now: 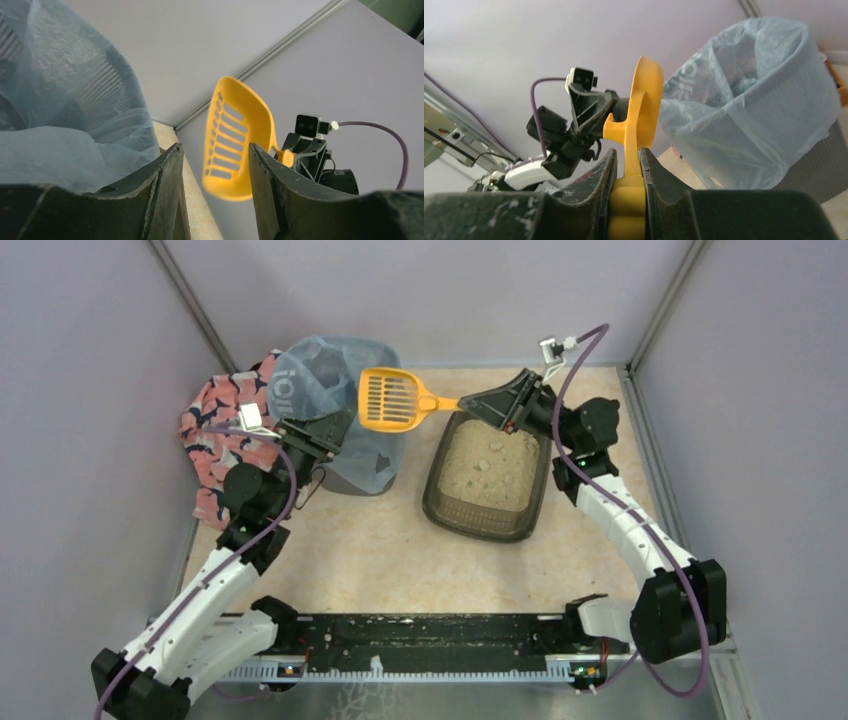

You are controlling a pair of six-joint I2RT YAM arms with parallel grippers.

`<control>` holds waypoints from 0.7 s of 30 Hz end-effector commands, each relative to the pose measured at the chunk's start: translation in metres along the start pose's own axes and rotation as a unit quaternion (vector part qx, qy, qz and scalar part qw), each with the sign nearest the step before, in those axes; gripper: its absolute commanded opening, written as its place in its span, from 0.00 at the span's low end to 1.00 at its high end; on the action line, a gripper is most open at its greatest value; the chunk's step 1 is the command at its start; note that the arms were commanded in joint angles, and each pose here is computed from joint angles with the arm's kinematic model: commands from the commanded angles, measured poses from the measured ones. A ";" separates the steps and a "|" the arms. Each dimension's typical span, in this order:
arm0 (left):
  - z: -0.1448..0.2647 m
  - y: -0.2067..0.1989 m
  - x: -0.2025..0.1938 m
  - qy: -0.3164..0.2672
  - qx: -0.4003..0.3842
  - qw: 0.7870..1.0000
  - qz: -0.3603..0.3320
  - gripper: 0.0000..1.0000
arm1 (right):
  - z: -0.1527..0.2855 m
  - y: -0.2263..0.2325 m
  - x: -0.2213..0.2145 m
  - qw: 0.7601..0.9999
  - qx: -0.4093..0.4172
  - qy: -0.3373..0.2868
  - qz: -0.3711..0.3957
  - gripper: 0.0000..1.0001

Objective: Clean the litter box

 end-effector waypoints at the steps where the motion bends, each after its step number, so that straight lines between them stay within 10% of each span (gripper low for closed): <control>1: 0.019 0.006 0.012 0.000 0.036 0.997 -0.062 0.59 | 0.013 0.047 0.044 0.997 0.020 -0.036 0.066 0.00; 9: 0.045 0.007 0.017 0.010 0.046 0.993 -0.112 0.58 | 0.074 0.016 0.100 0.985 -0.143 -0.074 0.055 0.00; 21: 0.048 0.031 -0.014 0.073 0.055 0.985 -0.145 0.49 | 0.151 -0.079 0.070 0.889 -0.455 -0.037 0.020 0.00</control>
Point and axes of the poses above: each gripper's point midway between its finger pads, its own z axis back along the fingers, its own y axis along the line the jaws close on, x = y × z, the point moved 2 cm from there along z, back along the fingers, and after that the axes turned 6 degrees about -z, right-handed, at the moved point
